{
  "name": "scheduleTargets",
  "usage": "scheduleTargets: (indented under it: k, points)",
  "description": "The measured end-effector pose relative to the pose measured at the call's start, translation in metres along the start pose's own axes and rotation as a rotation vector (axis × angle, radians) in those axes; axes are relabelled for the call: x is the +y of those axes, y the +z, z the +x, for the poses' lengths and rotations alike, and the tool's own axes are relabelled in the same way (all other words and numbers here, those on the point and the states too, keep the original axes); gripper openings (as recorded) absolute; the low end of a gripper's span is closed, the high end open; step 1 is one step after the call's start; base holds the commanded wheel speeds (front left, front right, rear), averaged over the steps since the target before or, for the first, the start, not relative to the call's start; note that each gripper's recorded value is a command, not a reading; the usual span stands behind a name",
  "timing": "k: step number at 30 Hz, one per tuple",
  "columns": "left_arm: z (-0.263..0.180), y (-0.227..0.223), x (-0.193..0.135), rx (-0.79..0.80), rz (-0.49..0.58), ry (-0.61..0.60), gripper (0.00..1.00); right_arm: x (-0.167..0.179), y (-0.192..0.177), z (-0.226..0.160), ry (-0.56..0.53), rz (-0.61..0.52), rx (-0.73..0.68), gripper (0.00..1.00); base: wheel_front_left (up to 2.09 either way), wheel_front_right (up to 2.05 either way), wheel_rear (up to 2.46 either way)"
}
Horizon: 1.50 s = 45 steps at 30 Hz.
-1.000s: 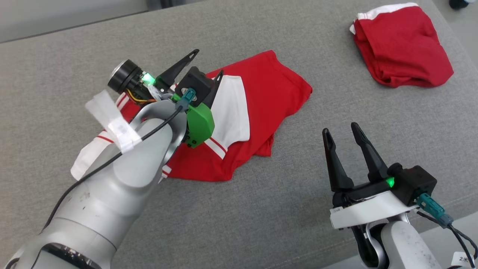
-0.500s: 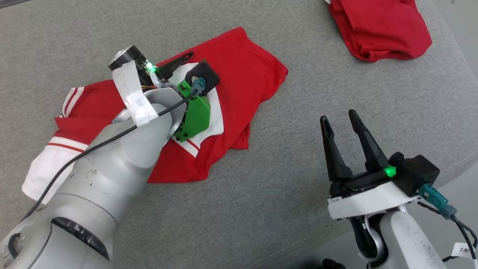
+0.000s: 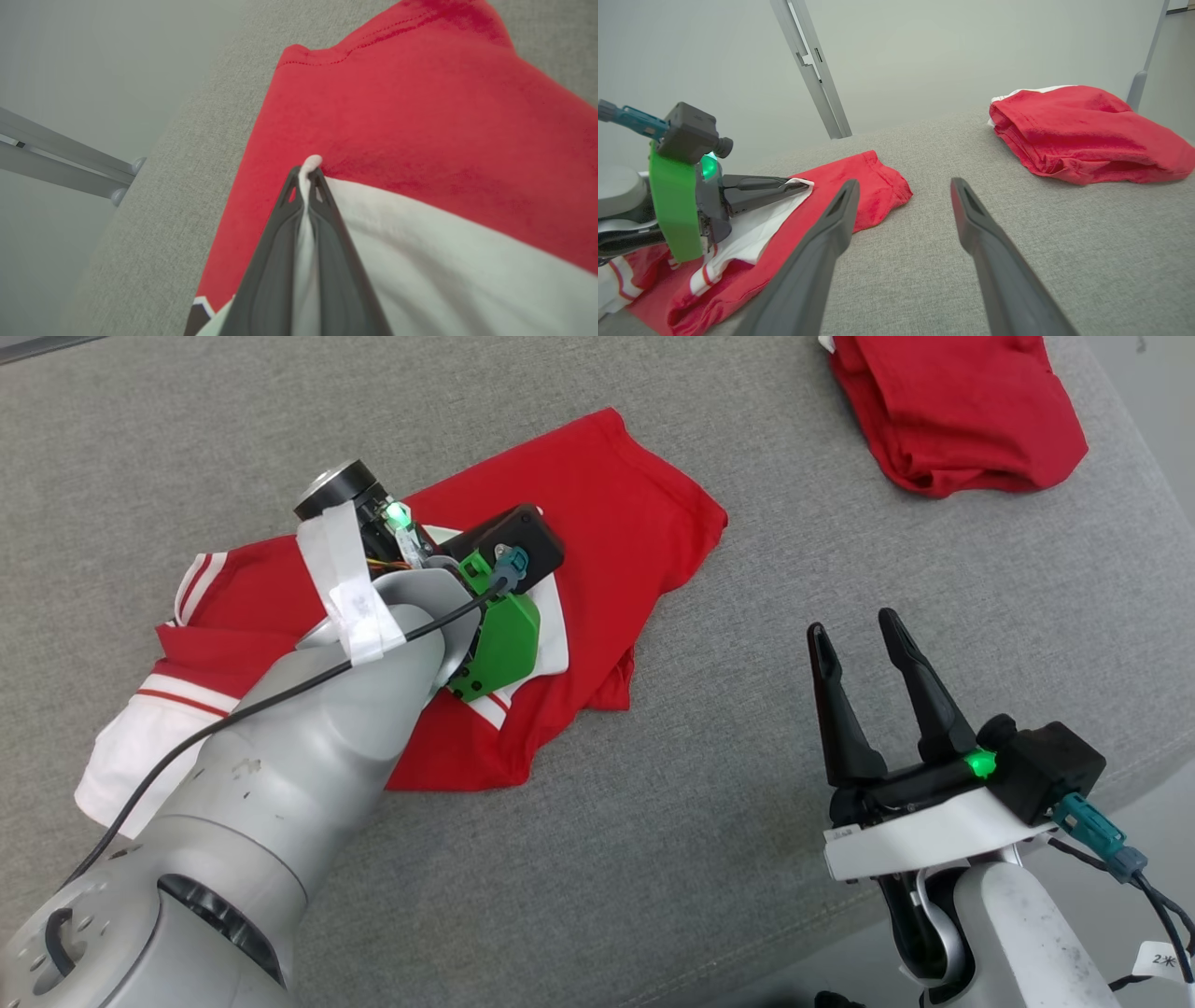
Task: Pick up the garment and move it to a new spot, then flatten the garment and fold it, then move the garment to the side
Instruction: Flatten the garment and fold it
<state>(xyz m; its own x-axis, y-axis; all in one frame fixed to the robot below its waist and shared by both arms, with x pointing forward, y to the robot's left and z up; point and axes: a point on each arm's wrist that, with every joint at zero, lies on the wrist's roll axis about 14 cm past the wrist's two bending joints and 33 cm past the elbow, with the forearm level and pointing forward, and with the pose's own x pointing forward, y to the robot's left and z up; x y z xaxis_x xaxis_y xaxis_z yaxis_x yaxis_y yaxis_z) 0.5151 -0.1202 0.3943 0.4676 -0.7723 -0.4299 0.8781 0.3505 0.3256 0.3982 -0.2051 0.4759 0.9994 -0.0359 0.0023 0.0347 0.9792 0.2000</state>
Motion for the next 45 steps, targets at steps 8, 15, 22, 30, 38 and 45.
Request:
scheduleTargets:
  k: [8, 15, 22, 30, 38, 45]
  points:
    - [-0.017, 0.036, 0.015, -0.148, -0.038, 0.068, 0.0, 0.007, 0.007, 0.001, 0.023, -0.001, -0.022, 1.0, 0.0, 0.0, 0.0]
    - [-0.058, 0.052, 0.045, -0.28, -0.179, 0.24, 0.0, 0.012, 0.007, 0.001, 0.042, -0.019, -0.026, 1.0, 0.0, 0.0, 0.0]
    - [-0.143, 0.023, 0.071, -0.338, -0.278, 0.475, 0.0, 0.011, -0.002, 0.011, 0.048, -0.041, -0.001, 1.0, 0.0, 0.0, 0.0]
    - [-0.231, -0.01, 0.077, -0.321, -0.322, 0.682, 0.0, -0.006, -0.025, 0.042, 0.025, -0.06, 0.073, 1.0, 0.0, 0.0, 0.0]
    - [-0.275, -0.025, 0.08, -0.291, -0.334, 0.806, 0.0, 0.004, -0.064, 0.07, 0.074, -0.085, 0.221, 1.0, 0.0, 0.0, 0.0]
    - [-0.284, -0.033, 0.084, -0.272, -0.333, 0.839, 0.0, 0.022, -0.093, 0.073, 0.121, -0.068, 0.315, 1.0, 0.0, 0.0, 0.0]
